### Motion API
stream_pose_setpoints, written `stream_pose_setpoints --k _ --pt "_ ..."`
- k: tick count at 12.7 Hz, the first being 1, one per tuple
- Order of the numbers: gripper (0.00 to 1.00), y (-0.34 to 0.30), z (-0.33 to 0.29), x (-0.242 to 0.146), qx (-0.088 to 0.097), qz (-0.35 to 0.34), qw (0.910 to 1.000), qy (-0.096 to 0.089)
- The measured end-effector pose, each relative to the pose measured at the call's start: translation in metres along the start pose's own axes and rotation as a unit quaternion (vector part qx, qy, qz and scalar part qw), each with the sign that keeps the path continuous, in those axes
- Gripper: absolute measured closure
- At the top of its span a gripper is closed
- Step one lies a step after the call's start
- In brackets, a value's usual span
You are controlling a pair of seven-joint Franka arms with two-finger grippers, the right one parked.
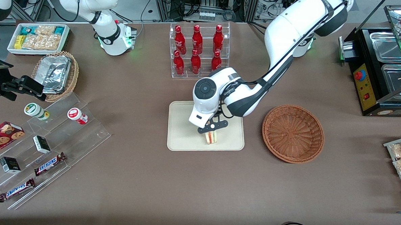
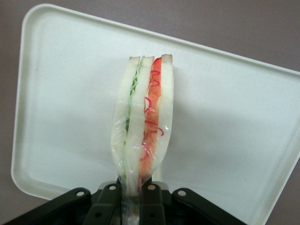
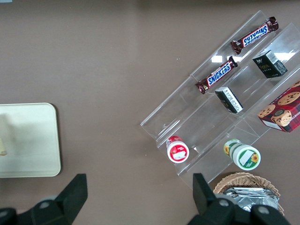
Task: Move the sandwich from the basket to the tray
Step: 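Lift the sandwich and carry it with the left gripper over the tray, then lower the sandwich onto the tray and open the left gripper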
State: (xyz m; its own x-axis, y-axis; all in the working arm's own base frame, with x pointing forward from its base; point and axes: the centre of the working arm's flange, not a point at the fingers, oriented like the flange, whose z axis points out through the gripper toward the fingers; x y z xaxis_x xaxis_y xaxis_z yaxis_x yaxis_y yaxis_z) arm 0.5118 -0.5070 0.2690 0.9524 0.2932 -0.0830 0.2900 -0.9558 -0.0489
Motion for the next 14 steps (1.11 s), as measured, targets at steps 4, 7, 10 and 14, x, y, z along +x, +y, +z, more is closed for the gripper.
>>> stream_pose_setpoints --k 4,7,10,14 --pt "0.87 0.002 0.019 -0.001 0.007 0.001 0.9999 -0.011" --pt "0.87 0.004 0.021 -0.004 0.008 0.003 0.9999 -0.012" --pt "0.72 0.005 0.023 -0.005 0.009 0.004 0.9999 -0.013" --pt "0.28 0.007 0.019 -0.005 0.005 0.001 0.9999 -0.012"
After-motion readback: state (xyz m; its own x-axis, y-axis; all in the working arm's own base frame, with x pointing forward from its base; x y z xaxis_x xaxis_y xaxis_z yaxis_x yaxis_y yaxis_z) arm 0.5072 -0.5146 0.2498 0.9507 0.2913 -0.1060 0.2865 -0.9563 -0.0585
